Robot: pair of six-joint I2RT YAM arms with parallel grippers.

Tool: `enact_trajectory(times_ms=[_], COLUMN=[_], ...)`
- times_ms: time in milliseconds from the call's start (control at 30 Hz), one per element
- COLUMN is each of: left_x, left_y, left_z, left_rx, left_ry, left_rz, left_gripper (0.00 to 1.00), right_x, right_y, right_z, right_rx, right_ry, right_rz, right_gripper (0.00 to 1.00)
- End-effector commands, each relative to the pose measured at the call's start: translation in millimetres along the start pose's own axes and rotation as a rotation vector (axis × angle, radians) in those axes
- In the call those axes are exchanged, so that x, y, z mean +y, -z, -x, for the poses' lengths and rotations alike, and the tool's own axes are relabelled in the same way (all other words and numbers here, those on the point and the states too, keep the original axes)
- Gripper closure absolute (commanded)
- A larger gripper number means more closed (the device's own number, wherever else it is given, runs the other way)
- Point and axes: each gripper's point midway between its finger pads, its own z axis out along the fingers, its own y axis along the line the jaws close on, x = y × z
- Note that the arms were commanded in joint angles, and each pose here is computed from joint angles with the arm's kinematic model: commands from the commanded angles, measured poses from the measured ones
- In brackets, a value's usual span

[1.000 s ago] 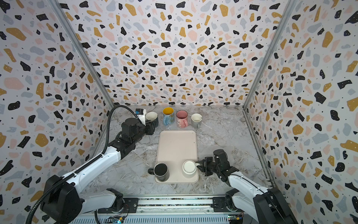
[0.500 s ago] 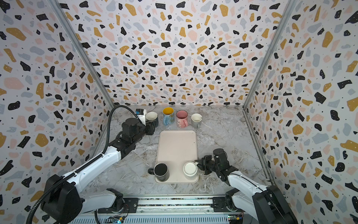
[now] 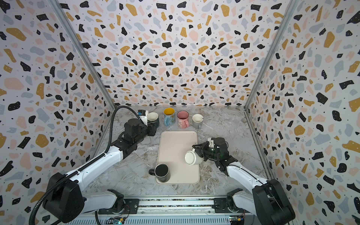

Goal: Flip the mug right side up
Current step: 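Lift and rotate the white mug upright with the right gripper while the left gripper approaches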

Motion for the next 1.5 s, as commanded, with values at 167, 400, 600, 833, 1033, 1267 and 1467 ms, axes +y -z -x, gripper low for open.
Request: enact_trajectory(times_ms=[167,400,600,833,1033,1267,1467], left_x=[-6.2,-11.4,-18.0,-34.2,-52.8,-75.5,-80.3], left_y=[-1.5,-5.6,-6.6,-2.7,12.9,37.5,52.6], left_z=[18.7,22.0,29.3,37.6,49.5,55.1,50.5], left_rx=[-0.026,-0.007,0.018,0.069,0.090,0.129,0.196], left_ry=[-0.001,-0.003,-0.023,-0.076,-0.130,-0.192,-0.235], left_rz=[-0.017,-0.034,-0.053,-0.120,-0.204,-0.323,-0.354], left_gripper=[0.59,0.60,0.60,0.60,0.60,0.58,0.58], right_x=[65.5,88.3,108.9,127.3,135.8,139.7,152.4], right_y=[-2.5,-6.4,-14.0,-26.7,-27.8,-26.9,-23.5], right_z=[-6.4,-15.1,-38.8,-70.8,-89.1,-104.7,-124.5], right_rx=[0.041,0.047,0.050,0.038,-0.020,-0.105,-0.174], right_ry=[0.389,0.659,0.983,1.359,1.597,1.828,2.008], right_rz=[0.141,0.161,0.165,0.124,0.113,0.076,0.101], right_gripper=[1.00,1.00,1.00,1.00,1.00,1.00,1.00])
